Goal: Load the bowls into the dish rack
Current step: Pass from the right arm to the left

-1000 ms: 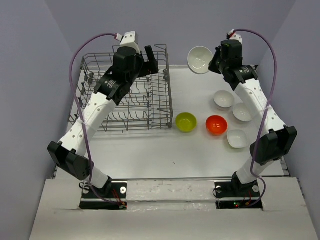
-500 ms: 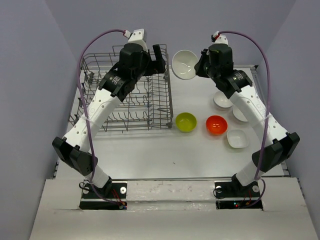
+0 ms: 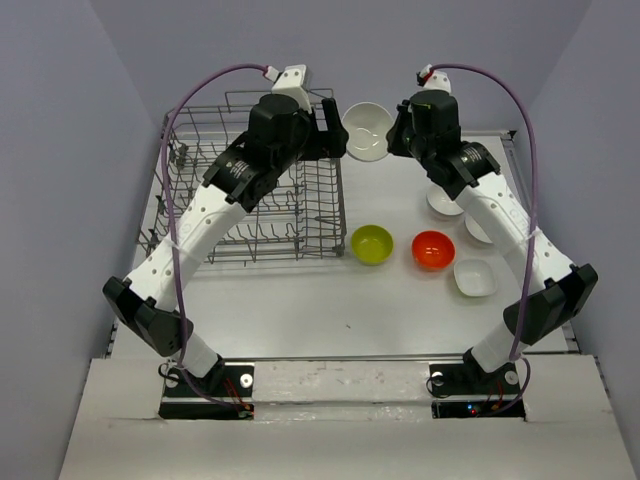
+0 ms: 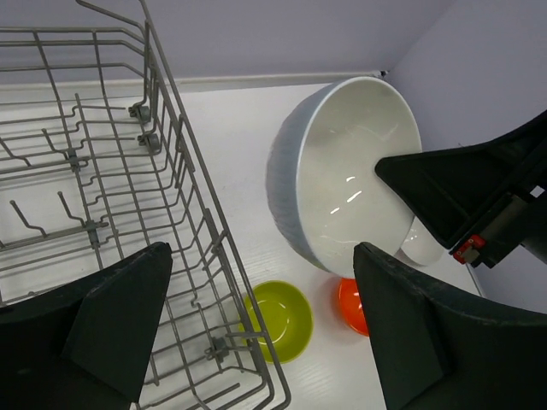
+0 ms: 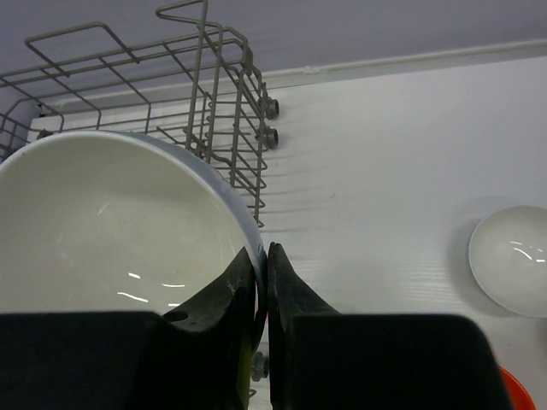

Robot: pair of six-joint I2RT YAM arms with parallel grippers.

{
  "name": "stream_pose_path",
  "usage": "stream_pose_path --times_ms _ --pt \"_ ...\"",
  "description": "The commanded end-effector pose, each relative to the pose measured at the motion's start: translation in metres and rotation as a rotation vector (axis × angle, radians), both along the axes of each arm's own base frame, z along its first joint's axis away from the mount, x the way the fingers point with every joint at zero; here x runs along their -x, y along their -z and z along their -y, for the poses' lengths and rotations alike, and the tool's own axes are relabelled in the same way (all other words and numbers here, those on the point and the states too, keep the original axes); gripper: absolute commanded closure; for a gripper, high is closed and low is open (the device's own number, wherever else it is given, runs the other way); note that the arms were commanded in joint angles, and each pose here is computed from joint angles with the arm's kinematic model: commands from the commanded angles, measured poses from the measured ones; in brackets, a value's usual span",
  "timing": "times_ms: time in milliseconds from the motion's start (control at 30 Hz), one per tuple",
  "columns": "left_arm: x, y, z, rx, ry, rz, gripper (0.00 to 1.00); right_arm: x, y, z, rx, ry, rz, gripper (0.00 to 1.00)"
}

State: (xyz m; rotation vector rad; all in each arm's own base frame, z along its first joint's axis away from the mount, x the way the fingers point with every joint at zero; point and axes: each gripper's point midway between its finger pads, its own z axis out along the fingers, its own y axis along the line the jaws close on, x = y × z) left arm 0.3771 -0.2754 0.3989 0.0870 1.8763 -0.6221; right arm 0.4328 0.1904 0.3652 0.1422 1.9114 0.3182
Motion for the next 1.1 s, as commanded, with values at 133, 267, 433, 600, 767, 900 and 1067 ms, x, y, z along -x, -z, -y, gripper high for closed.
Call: stream_pose_path --times_ms 133,267,433,600,767,900,1067 --pt "0.005 -0.019 0.006 0.012 -0.022 0.043 0.05 0.001 -0.033 -0.011 -0.044 -0.002 0.106 0.99" --pt "-0.002 -0.015 0.007 -0.005 -0.06 0.04 0.09 0.003 -0.035 -0.014 -0.043 -0.004 0.111 0.99" --pt "-0.009 -0.008 0.011 -0.03 -0.095 0.032 0.14 0.006 -0.036 -0.017 -0.042 -0.014 0.112 0.99" --pt "-0.018 -0.006 0.01 -0.048 -0.142 0.032 0.29 0.006 -0.036 -0.016 -0.041 -0.01 0.113 0.99" --pt "-0.023 -0.01 0.011 -0.05 -0.167 0.043 0.44 0.008 -0.034 -0.018 -0.034 -0.011 0.112 0.99" --pt "-0.023 -0.012 0.012 -0.066 -0.173 0.045 0.56 0.007 -0.029 -0.017 -0.024 -0.008 0.103 0.99" --pt "-0.026 -0.007 0.014 -0.084 -0.169 0.036 0.59 0.007 -0.03 -0.019 -0.029 -0.015 0.107 0.99"
